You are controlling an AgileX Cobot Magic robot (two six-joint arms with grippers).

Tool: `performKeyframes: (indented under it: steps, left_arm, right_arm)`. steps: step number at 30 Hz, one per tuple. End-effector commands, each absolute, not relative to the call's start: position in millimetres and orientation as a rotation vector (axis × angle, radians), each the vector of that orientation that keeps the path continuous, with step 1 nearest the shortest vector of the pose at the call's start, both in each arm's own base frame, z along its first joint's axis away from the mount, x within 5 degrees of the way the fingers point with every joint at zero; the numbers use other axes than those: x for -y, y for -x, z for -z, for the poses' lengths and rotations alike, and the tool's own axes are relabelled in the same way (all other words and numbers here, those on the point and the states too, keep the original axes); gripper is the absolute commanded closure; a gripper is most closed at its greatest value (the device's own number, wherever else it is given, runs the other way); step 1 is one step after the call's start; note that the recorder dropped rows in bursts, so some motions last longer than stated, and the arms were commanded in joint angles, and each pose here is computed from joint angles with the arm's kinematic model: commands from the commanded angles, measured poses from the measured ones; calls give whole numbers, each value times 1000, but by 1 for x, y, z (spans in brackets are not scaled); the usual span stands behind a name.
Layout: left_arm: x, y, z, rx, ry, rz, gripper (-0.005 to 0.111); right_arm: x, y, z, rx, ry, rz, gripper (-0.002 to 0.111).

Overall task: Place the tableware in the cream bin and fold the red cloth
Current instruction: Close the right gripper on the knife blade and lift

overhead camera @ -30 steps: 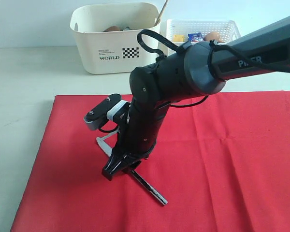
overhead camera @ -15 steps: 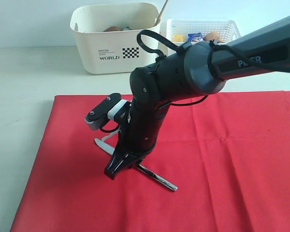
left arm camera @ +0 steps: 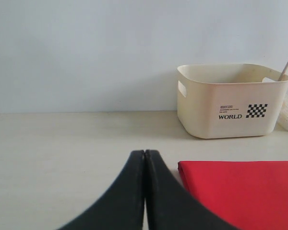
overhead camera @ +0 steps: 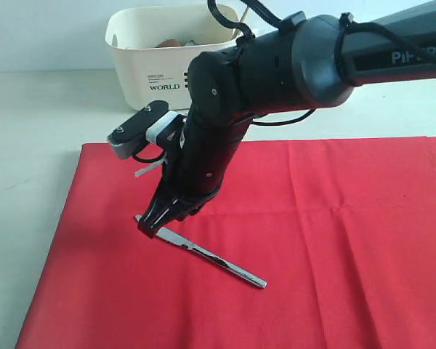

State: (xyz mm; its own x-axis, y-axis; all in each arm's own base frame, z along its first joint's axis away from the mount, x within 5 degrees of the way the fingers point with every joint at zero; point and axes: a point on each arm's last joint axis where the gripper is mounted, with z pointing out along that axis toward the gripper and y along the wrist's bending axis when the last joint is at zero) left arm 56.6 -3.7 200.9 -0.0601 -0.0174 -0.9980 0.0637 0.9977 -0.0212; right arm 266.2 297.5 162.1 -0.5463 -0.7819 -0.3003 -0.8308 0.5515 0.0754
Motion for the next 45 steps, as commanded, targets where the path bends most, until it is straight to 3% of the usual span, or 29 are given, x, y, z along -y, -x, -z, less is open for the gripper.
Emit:
performKeyframes:
  steps: [1,6,13,16,27,30,35,45]
  left_arm:
    - [4,-56,-200,-1624,-31,85,106]
    - [4,-56,-200,-1624,-31,85,106]
    - [4,-56,-200,-1624,-31,85,106]
    - [4,-56,-200,-1624,-31,85,106]
    - [4,-56,-200,-1624,-31,85,106]
    - [4,-56,-200,-1624,-31,85,106]
    - [4,-56,-200,-1624,-31,85,106]
    - [4,-56,-200,-1624,-31,85,106]
  right_arm:
    - [-297,-266,-167,-2560,1370,-293,108]
    - [-295,-263,-148,-2660,1389,-265,104]
    - [-294,-263,-128,-2737,1385,-227,74]
    - [-293,-263,-121,-2747,1399,-208,71]
    - [-290,-265,-101,-2759,1472,-131,72]
    - [-289,-266,-101,-2763,1460,-111,79]
    - [-289,-265,-101,-2768,1463,-109,106]
    - [-289,-267,-130,-2691,1448,-121,108]
